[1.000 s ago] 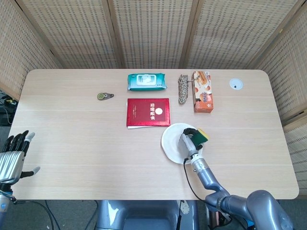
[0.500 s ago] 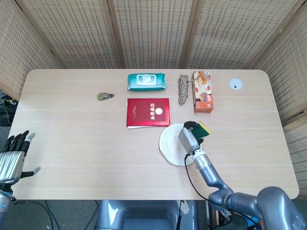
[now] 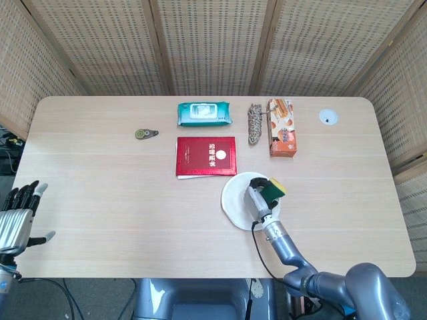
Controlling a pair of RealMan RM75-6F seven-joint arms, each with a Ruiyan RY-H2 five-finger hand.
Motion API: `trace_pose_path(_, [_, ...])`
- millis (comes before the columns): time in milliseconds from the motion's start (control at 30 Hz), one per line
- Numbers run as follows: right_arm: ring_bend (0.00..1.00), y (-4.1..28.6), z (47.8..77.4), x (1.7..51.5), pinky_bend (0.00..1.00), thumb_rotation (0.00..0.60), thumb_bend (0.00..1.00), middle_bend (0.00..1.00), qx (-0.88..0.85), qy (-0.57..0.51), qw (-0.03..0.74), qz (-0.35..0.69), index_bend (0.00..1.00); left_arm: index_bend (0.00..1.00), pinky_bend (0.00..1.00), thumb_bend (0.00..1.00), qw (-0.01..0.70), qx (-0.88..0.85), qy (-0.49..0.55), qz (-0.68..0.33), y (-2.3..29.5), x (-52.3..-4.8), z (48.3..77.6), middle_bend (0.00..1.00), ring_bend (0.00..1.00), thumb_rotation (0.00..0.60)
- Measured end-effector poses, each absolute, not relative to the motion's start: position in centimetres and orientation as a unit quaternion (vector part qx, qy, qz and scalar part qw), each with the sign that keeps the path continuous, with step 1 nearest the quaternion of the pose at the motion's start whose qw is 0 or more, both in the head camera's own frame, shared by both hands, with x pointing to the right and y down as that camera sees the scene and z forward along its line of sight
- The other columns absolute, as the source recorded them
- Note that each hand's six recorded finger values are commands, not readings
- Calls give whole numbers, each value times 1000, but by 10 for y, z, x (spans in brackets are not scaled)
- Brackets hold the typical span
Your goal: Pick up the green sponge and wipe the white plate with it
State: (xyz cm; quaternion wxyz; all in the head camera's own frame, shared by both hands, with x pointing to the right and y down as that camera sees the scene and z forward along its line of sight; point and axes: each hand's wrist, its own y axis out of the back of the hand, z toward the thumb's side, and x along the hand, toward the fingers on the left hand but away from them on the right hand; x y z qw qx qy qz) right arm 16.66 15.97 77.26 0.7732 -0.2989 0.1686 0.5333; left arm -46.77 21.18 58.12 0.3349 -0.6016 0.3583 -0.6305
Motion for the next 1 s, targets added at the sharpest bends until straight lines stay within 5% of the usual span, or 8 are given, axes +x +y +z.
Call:
trace_pose_path(733, [445,176,797,169,606,600,536,606,-272,199,773,538,567,0,0,0,327,-608,358,-629,211,-469,581,0,0,600])
trace_pose_path(1000, [445,163,779,169,606,600,536,606,-299,145,767,549,567,0,0,0,326,-609,356,-629,212,-468,582,0,0,600])
